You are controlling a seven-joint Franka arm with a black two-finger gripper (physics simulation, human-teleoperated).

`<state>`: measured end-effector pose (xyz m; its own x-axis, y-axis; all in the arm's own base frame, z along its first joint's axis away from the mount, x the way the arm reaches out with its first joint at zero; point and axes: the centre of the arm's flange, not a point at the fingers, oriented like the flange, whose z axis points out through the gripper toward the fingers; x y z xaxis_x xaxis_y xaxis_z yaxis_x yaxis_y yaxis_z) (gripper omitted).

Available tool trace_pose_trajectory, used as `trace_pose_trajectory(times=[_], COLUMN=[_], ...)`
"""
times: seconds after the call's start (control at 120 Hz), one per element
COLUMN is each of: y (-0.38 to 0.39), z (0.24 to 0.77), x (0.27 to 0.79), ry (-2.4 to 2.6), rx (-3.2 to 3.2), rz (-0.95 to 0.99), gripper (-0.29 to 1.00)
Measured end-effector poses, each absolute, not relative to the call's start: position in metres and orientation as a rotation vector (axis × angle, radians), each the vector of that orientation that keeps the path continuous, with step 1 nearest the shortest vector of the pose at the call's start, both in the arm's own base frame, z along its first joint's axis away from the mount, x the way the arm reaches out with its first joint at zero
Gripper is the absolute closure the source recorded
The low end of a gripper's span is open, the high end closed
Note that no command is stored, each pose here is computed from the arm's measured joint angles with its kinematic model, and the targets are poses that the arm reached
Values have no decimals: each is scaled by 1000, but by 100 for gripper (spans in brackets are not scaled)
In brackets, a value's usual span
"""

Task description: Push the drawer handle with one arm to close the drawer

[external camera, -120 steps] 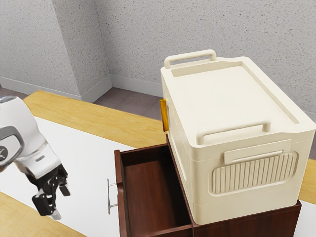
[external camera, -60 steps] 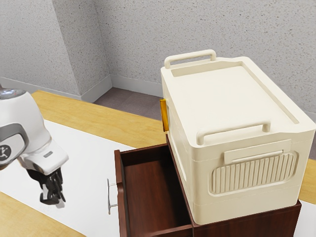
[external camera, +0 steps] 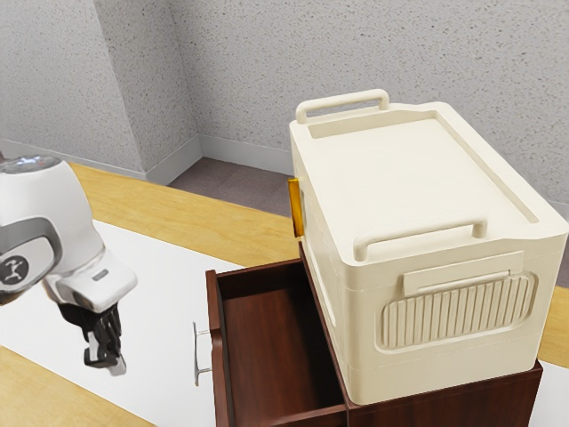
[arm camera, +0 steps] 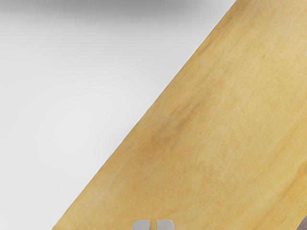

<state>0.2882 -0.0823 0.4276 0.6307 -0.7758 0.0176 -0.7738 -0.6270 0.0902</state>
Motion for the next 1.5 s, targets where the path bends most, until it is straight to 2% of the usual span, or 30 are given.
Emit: trace_pose_trajectory(times=[0.558,1.5], y=[-130,-143], z=[413,406], x=[315,358], ry=[-1288,-1228], rx=[2750,2784], rz=[-21,25], gripper=[79,79])
